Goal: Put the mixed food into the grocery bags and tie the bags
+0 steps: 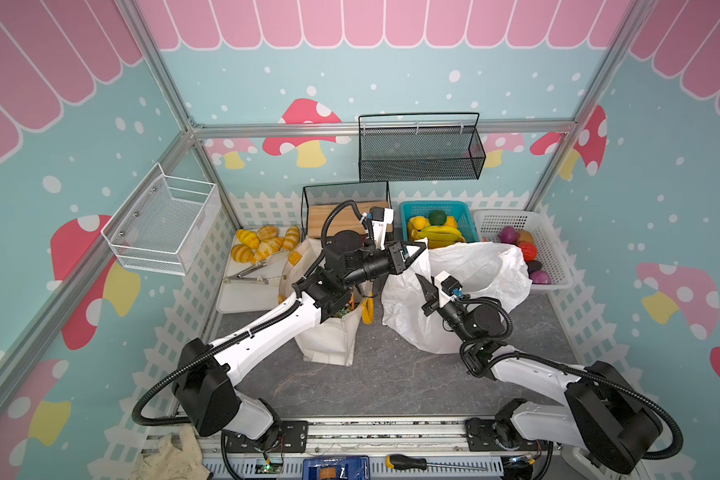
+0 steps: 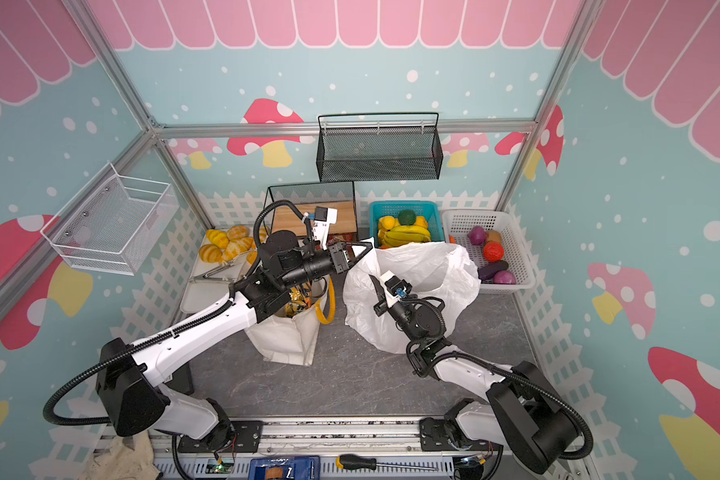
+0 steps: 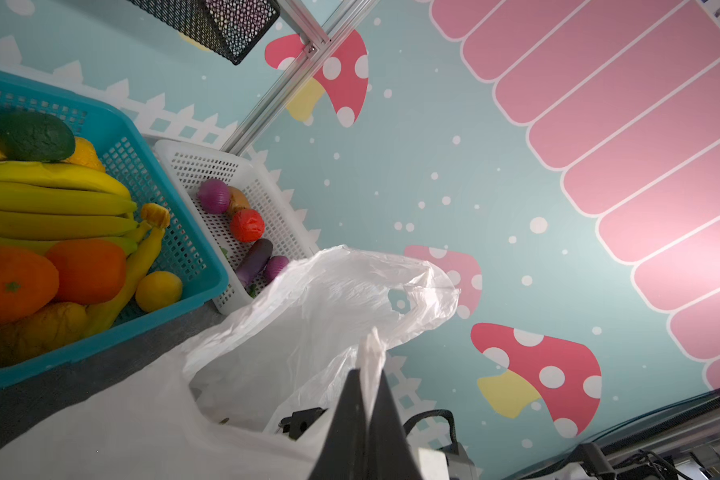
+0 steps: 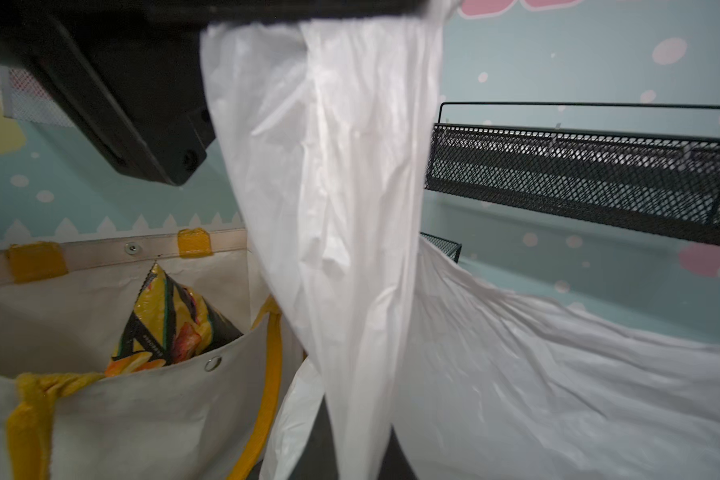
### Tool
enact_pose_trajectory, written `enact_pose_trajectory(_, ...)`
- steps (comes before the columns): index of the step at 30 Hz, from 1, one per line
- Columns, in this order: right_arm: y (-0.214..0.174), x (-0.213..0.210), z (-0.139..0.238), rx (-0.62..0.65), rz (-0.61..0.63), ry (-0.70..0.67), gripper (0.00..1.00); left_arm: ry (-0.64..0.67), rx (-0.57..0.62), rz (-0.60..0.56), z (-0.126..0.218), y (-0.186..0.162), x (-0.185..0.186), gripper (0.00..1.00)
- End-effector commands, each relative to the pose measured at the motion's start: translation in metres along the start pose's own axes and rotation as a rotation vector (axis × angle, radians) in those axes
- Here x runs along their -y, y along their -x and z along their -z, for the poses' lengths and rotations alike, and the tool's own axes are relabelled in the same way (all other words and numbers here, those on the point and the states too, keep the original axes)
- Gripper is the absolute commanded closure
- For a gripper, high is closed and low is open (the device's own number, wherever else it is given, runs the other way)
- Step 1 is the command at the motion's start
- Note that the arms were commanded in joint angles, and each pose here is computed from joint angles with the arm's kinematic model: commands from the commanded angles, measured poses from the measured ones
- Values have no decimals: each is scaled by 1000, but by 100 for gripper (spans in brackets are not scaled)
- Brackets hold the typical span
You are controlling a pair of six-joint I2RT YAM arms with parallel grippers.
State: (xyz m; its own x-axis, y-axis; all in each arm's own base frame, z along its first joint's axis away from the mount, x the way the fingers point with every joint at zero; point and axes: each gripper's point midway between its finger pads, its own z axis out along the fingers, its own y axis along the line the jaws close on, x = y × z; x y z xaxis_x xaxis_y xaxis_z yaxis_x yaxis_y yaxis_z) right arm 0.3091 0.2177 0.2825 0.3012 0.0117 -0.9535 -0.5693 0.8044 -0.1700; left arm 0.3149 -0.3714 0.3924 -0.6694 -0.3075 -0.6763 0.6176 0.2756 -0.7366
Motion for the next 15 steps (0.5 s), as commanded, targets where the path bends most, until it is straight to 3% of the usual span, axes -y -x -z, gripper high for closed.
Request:
enact_pose_trajectory(1, -1, 0, 10, -18, -7, -5, 95, -16, -30, -121, -1, 7, 18, 85)
enact_pose_trajectory(6, 0, -1, 16, -46, -18, 2, 98, 66, -67, -241, -5, -5, 12, 60)
enact_pose_trajectory(11, 3, -1, 15, -52, -29, 6, 98, 149, -69, -348, -6, -12, 10, 43)
enact_pose_trajectory(13, 5, -2, 14, -47, -33, 13, 98, 189, -61, -385, -7, -12, 8, 40)
enact_pose_trajectory(15, 7, -2, 12, -45, -39, 17, 98, 223, -65, -415, -11, -12, 7, 43)
